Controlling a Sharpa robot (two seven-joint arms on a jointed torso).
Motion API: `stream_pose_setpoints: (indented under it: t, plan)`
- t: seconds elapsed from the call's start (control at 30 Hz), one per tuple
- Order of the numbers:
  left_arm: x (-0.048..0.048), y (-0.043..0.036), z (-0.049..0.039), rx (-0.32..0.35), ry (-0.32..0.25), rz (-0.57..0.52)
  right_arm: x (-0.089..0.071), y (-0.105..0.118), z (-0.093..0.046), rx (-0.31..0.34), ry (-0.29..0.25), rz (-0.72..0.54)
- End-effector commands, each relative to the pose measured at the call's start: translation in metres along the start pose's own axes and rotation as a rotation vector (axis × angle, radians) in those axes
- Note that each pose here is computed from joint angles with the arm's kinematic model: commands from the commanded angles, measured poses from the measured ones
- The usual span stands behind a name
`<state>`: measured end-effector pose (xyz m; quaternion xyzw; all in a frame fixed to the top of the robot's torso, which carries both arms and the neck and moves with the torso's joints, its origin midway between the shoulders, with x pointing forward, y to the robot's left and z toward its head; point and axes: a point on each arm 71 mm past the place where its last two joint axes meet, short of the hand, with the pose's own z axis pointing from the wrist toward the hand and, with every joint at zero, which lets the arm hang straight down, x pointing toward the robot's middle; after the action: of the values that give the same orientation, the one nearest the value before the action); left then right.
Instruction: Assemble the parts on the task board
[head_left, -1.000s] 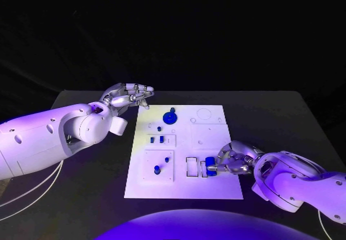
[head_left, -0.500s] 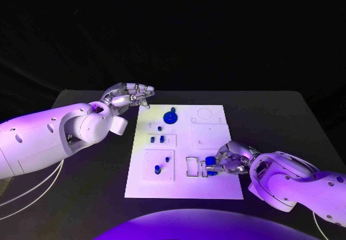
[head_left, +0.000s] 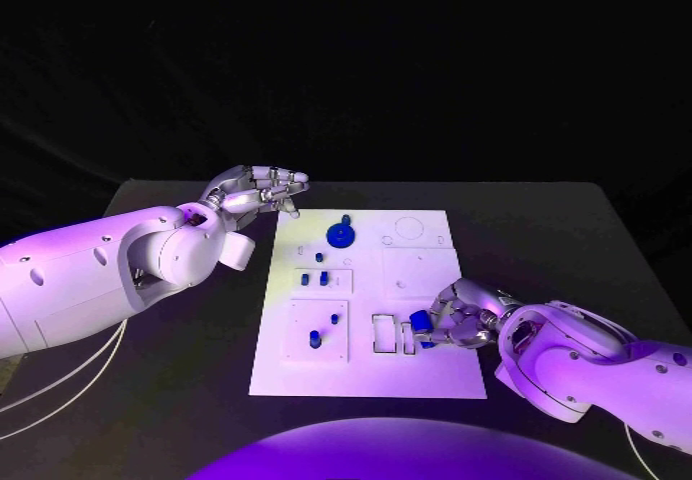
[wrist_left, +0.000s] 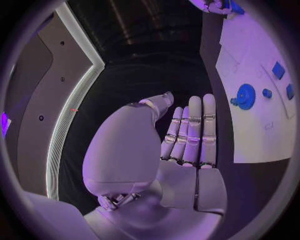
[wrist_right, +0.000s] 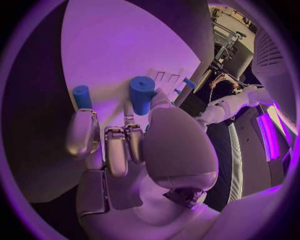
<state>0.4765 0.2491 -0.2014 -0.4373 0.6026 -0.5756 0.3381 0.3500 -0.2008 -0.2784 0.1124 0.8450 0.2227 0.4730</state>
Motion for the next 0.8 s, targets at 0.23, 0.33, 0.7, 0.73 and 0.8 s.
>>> stream_pose_setpoints:
  t: [0.23,0.33,0.7,0.73,0.8]
  plan:
    - [0.0028,-0.0007,0.0007,0.004,0.018,-0.011,0.001,-0.013,-0.006,0.089,0.015,0.056]
    - [0.0031,-0.0007,0.0010,0.004,0.019,-0.011,-0.003,-0.013,-0.007,0.100,0.013,0.094]
    - [0.0040,-0.0003,0.0018,0.003,0.020,-0.011,-0.013,-0.005,-0.010,0.098,0.007,0.190]
    - [0.0040,-0.0003,0.0018,0.003,0.020,-0.011,-0.013,-0.003,-0.011,0.095,0.009,0.201]
    - [0.0041,-0.0003,0.0019,0.003,0.020,-0.011,-0.013,0.001,-0.012,0.085,0.010,0.217]
